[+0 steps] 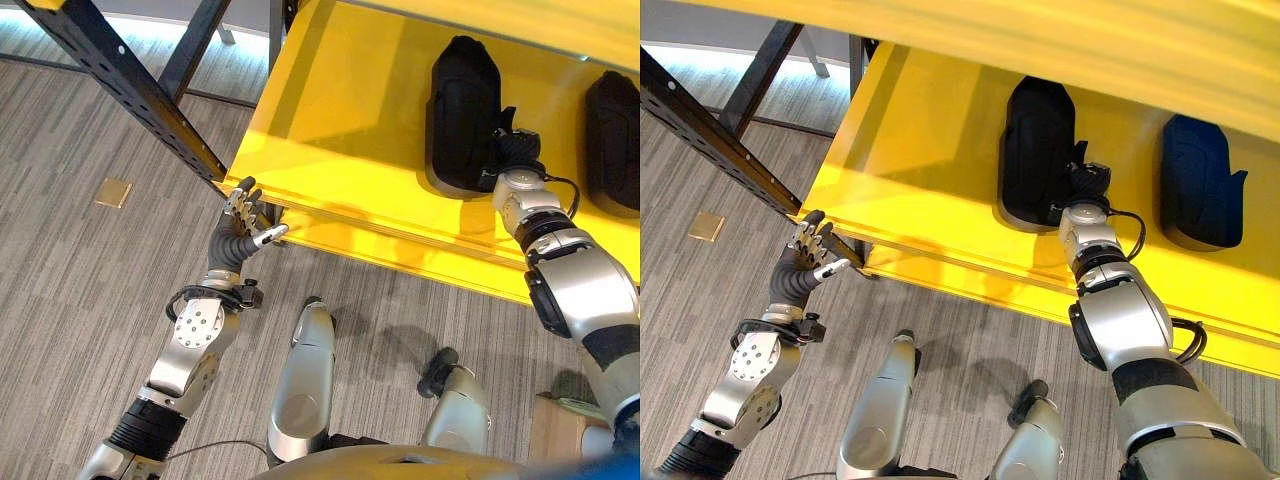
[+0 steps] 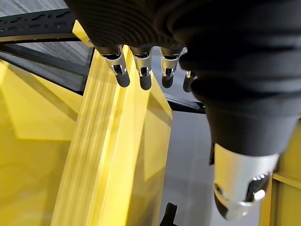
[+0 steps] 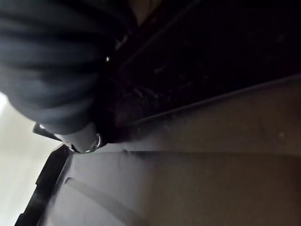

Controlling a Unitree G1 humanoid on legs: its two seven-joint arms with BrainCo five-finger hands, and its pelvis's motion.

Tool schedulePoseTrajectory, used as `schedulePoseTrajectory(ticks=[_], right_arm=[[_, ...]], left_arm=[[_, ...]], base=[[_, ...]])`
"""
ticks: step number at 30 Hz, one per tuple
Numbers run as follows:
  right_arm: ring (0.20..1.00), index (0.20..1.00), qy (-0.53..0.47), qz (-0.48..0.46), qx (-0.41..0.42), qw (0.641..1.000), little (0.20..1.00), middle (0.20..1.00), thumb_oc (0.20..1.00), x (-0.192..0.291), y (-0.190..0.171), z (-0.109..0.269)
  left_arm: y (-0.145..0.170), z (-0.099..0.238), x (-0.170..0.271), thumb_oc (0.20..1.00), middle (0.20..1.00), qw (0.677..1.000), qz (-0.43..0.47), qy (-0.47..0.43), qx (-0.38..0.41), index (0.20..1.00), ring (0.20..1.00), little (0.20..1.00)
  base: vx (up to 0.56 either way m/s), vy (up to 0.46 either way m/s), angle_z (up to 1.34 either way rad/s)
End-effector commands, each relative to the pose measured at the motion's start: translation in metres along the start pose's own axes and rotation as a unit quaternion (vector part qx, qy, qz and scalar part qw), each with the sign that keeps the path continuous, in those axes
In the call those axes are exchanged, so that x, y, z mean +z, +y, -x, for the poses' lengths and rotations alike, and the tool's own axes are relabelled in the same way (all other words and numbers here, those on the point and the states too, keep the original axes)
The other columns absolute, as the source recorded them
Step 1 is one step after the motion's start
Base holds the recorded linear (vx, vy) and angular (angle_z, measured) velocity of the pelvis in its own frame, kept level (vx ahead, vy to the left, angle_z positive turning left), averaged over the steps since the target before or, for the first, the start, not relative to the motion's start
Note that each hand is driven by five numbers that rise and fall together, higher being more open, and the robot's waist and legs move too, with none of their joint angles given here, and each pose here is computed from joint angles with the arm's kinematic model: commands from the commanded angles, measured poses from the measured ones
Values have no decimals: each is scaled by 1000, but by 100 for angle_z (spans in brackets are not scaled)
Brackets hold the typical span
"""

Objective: Move parts from the plastic box to the shelf.

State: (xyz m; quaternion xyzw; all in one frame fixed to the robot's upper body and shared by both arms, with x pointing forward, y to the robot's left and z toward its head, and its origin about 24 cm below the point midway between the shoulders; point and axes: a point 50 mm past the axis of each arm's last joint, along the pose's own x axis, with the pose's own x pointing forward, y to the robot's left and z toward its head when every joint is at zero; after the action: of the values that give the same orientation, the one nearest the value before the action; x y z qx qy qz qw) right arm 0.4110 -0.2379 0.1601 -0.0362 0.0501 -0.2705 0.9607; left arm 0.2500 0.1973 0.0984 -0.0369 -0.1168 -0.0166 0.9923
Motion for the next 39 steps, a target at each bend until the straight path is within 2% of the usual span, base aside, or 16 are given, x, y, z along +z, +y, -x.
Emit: schedulePoseTrajectory(ticks=[1, 11, 39], right_arm=[[200, 200, -47, -18, -36, 998, 200, 200, 200, 31, -22, -8], [200, 200, -20, -19, -100, 995, 200, 200, 200, 24, -55, -15], [200, 200, -44, -27, -102, 993, 200, 200, 200, 42, -50, -14]], left_arm=[[-2, -5, 22, 1000, 1000, 998, -7, -64, -14, 1000, 1000, 1000], [0, -3, 25, 1000, 1000, 997, -11, -71, -7, 1000, 1000, 1000], [5, 0, 29, 1000, 1000, 997, -23, -79, -1, 1000, 1000, 1000]], base=[[6, -7, 4], [4, -1, 2], [0, 0, 0]])
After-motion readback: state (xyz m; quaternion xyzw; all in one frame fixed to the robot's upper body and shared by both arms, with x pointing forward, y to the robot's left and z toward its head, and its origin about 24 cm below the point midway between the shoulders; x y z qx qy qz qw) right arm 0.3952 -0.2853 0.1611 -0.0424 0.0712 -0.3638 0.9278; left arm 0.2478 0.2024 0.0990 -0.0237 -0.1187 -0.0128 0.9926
